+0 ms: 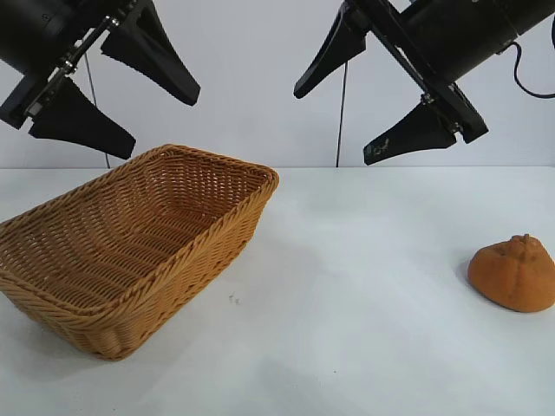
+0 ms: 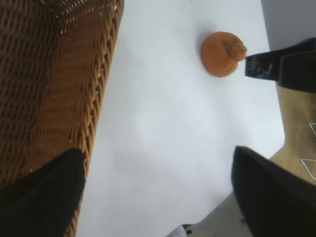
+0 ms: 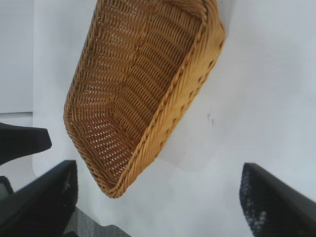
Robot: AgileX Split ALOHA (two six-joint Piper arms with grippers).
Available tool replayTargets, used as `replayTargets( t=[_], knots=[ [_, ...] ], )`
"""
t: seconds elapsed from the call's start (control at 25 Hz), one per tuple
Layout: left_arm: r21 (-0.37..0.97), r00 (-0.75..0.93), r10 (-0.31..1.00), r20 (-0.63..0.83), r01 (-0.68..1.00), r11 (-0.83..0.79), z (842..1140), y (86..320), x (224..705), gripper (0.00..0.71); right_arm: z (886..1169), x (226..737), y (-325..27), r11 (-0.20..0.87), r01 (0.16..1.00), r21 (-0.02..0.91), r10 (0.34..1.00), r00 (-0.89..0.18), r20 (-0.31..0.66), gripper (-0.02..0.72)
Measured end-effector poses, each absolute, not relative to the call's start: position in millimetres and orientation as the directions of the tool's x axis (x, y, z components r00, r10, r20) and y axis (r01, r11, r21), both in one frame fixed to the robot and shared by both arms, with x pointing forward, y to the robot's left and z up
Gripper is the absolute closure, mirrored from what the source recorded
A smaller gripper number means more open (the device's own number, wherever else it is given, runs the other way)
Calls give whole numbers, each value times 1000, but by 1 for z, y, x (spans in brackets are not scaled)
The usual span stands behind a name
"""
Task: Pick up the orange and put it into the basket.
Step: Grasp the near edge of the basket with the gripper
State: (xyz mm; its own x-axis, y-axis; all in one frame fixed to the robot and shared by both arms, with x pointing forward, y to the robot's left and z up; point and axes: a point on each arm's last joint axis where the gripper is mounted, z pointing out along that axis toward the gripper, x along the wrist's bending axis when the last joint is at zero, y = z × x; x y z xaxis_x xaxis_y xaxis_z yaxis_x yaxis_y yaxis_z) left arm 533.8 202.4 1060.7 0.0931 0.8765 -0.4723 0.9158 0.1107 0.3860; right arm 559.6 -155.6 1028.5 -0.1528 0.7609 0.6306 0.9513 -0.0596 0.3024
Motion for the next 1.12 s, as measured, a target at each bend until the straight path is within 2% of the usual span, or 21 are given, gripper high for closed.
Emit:
replayTargets(
  t=[0.24, 0.52, 0.68, 1.0, 1.12],
  knots=[
    [290, -290, 844, -451, 847, 445, 1078, 222, 512, 130, 1028, 560, -156, -60, 951, 303, 761, -153, 630, 93],
    [95, -609, 683, -405, 715, 693, 1031, 229, 493, 130, 1028, 560, -156, -60, 951, 303, 761, -153, 630, 93],
    [76, -666, 624, -408, 657, 750, 1009, 232, 487, 130, 1028, 560, -156, -60, 951, 303, 761, -153, 630, 93],
    [63, -688, 612, -389, 643, 763, 991, 231, 496, 130, 1028, 560, -156, -61, 951, 304, 761, -153, 630, 93],
    [43, -709, 602, -367, 634, 773, 973, 228, 505, 130, 1028, 560, -156, -61, 951, 304, 761, -153, 630, 93]
  ],
)
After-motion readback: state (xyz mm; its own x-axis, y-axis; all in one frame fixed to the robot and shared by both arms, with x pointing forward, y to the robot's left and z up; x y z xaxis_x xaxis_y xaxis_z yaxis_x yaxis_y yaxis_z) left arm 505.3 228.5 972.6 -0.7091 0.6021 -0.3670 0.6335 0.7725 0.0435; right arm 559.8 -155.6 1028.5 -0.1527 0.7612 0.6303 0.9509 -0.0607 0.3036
